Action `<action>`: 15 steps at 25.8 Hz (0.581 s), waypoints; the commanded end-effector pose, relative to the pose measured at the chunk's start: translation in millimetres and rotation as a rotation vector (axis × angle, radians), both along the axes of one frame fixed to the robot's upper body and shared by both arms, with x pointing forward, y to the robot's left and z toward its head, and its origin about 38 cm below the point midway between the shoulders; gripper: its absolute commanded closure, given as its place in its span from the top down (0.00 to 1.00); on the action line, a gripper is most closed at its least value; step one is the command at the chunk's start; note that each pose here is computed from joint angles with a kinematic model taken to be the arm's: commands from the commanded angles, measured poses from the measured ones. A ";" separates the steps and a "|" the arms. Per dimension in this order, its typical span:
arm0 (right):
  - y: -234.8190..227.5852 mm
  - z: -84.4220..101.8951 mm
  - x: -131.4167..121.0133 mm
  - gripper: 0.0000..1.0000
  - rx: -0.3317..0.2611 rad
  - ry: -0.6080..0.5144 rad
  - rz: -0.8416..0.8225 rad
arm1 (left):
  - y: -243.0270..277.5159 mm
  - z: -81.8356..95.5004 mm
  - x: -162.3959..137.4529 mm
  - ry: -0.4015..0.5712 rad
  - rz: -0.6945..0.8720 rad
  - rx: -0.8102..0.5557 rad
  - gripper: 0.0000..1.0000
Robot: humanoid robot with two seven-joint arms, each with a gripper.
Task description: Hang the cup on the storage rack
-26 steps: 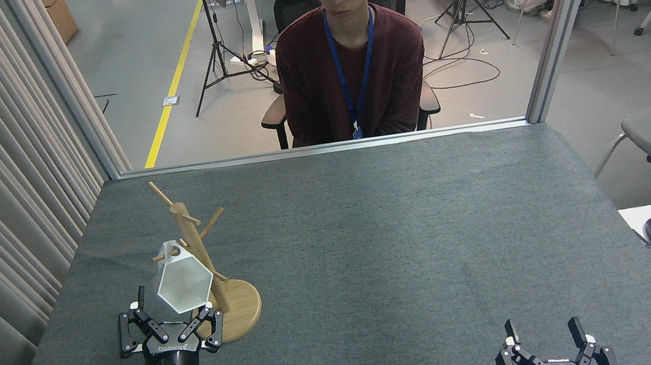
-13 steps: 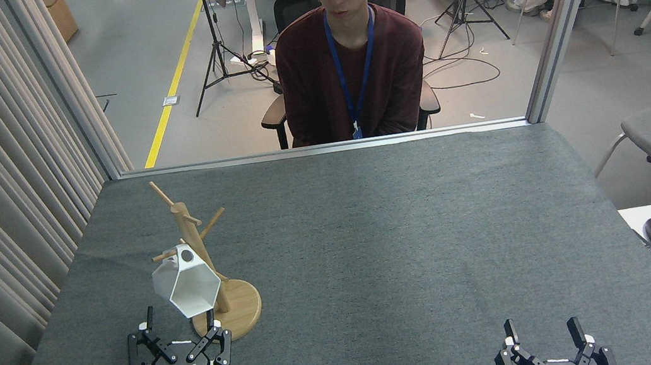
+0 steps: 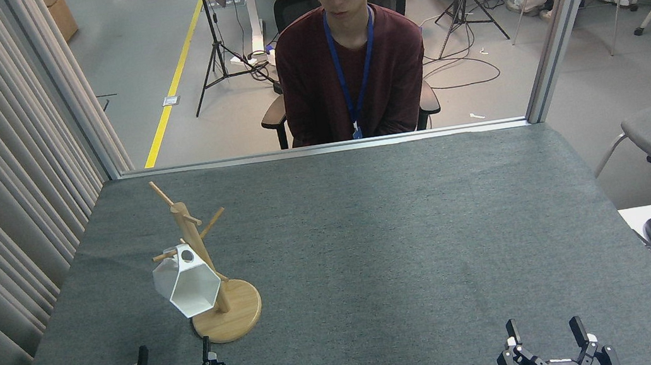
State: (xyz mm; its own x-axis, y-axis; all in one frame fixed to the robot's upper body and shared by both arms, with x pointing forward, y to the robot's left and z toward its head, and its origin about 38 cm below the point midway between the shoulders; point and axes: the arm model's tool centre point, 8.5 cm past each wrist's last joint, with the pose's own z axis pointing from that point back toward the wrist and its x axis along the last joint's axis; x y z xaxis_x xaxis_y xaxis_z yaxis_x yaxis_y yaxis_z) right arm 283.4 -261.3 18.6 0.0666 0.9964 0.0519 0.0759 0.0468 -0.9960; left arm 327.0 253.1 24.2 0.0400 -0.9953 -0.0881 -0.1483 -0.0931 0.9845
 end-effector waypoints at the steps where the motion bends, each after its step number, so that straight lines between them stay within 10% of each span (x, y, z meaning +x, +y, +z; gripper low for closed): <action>1: -1.4 1.7 0.1 0.99 -0.007 -0.004 0.004 | -5.2 9.2 -26.0 -0.015 -0.076 -0.057 0.99; 15: -1.2 7.9 -2.0 0.99 -0.020 -0.022 0.071 | -17.5 5.5 -42.0 0.160 -0.126 -0.084 0.99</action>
